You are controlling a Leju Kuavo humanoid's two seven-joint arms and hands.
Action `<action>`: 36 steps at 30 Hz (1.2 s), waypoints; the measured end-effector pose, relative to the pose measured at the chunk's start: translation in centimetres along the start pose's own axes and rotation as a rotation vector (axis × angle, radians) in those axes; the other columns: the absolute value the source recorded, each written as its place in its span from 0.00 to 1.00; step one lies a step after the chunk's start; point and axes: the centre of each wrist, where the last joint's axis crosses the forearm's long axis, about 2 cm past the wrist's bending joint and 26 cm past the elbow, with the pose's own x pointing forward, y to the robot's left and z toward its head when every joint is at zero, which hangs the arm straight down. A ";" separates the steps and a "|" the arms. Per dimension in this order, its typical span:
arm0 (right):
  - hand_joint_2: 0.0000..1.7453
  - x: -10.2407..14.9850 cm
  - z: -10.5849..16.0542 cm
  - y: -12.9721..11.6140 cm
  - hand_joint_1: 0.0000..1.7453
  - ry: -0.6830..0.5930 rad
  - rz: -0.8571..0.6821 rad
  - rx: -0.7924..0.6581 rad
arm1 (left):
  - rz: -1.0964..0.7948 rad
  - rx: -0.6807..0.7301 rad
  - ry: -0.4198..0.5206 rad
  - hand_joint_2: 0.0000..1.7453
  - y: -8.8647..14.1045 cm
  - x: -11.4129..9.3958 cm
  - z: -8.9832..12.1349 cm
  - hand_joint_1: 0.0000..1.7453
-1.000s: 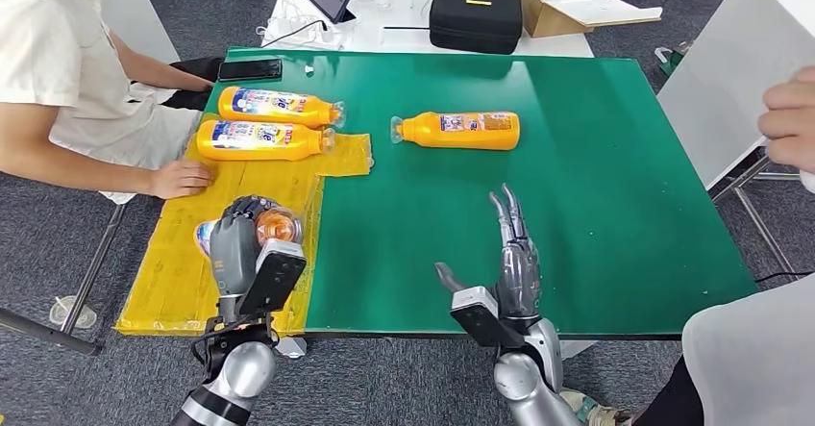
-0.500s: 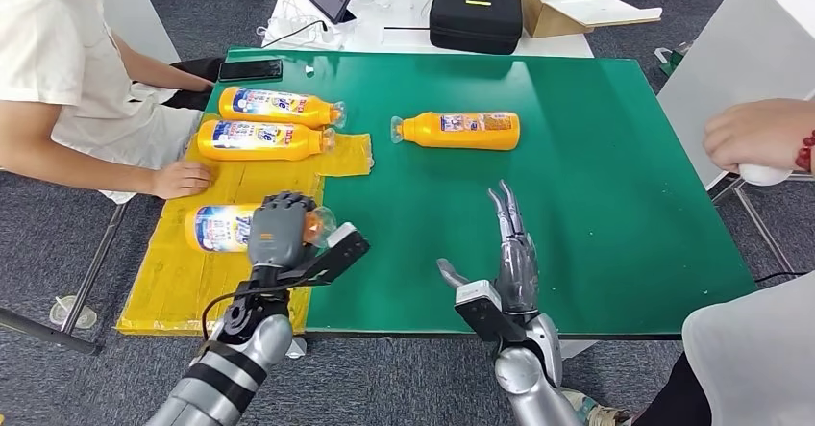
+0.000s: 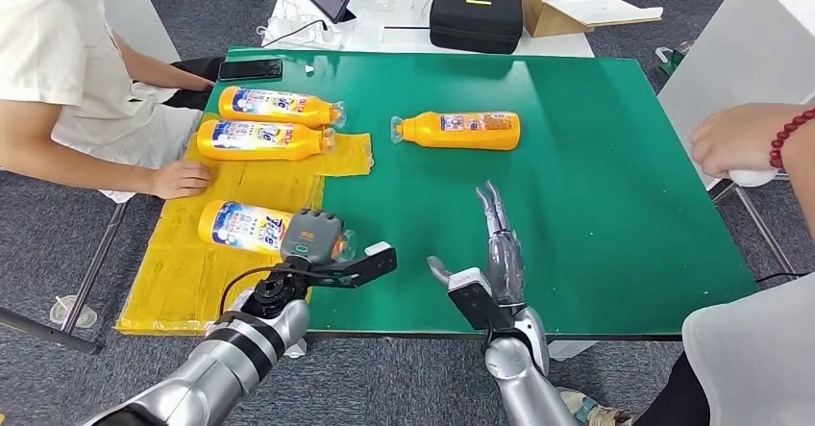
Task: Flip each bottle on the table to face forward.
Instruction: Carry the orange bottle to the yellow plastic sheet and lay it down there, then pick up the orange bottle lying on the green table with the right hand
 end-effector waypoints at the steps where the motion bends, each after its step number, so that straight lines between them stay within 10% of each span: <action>1: 1.00 -0.1 0.1 0.1 0.00 0.004 -0.005 0.002 | 0.004 -0.017 0.002 1.00 0.0 -0.1 0.0 0.84; 6: 1.00 -0.3 0.4 0.7 0.00 0.025 -0.028 0.006 | 0.058 -0.084 0.025 1.00 0.1 -0.4 -0.3 0.01; 36: 1.00 -1.5 1.2 1.6 0.00 0.083 -0.043 0.001 | 0.396 -0.132 -0.102 1.00 0.1 0.3 -0.5 0.00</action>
